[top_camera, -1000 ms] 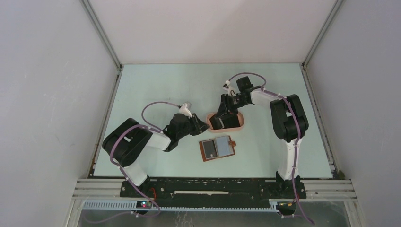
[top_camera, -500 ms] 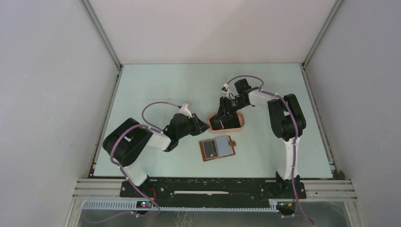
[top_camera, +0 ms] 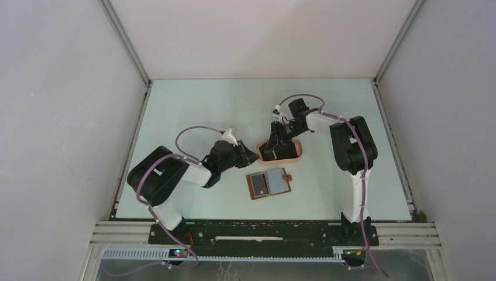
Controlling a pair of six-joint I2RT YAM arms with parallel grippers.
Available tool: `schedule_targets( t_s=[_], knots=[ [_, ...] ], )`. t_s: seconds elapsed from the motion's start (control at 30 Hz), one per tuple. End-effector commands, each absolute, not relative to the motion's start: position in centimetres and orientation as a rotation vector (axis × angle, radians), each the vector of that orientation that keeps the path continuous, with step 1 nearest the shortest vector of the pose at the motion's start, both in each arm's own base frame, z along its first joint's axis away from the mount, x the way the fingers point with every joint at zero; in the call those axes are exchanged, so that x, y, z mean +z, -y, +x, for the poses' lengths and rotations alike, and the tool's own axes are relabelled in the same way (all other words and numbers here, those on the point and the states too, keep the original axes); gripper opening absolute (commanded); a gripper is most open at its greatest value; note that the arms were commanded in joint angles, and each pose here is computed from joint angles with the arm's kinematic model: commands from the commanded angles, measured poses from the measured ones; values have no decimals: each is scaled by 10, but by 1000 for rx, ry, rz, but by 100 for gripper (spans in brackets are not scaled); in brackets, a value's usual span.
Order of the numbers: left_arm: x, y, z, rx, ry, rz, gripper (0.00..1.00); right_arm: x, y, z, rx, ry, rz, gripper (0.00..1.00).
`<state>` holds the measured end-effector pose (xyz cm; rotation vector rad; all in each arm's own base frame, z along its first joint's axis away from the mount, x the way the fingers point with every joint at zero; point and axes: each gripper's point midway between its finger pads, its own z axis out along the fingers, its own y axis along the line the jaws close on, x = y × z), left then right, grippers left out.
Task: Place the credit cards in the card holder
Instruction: Pick up the credit card from the storage box.
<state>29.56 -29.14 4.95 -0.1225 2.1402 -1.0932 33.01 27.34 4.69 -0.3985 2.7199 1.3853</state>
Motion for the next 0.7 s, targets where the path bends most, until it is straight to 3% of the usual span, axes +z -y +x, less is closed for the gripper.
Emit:
schedule_targets(
  t_s=[0.0, 0.67],
  knots=[
    [59, 299, 297, -1133, -2109, -98, 25, 61, -269, 343, 1370, -2666, -421, 49],
    [58, 298, 296, -1129, -2114, -100, 25, 73, -253, 352, 1395, -2629, -364, 44]
  ],
)
